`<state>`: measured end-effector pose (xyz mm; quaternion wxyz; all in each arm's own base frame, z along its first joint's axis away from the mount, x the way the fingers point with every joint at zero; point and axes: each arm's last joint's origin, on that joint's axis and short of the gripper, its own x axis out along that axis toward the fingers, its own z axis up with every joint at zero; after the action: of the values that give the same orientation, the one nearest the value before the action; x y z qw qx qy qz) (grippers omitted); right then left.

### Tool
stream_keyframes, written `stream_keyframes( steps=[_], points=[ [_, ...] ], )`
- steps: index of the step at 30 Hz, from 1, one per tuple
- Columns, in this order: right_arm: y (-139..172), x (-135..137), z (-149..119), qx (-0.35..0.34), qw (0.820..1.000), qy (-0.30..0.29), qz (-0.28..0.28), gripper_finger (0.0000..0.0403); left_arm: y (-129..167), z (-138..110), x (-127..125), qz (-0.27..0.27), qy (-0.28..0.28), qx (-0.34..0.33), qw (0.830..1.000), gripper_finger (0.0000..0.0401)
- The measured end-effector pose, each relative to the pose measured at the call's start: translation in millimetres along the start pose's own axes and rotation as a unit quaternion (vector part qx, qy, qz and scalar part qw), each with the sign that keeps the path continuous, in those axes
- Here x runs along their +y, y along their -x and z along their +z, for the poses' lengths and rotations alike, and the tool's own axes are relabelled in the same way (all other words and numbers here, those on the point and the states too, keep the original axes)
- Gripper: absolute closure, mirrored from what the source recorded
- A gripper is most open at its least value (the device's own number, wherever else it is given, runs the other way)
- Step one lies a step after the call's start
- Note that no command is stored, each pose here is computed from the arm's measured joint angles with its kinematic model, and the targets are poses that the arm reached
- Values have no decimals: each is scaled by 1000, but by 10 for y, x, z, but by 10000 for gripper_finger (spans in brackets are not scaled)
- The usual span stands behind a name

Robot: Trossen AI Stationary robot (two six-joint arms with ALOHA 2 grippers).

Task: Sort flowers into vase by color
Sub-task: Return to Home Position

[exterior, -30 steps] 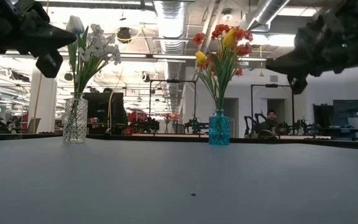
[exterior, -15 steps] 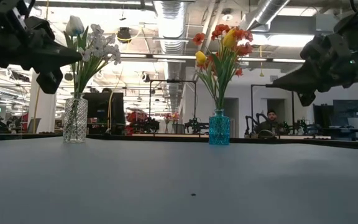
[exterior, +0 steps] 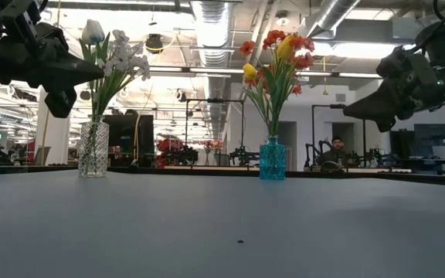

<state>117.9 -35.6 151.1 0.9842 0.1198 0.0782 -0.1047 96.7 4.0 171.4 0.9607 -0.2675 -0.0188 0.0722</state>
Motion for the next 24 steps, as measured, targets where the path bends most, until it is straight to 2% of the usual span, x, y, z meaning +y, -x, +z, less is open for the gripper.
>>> stream_keyframes(
  steps=[24],
  points=[
    [0,2,6,-1,1000,0,0,353,0,0,0,0,0,1,1000,401]
  ],
)
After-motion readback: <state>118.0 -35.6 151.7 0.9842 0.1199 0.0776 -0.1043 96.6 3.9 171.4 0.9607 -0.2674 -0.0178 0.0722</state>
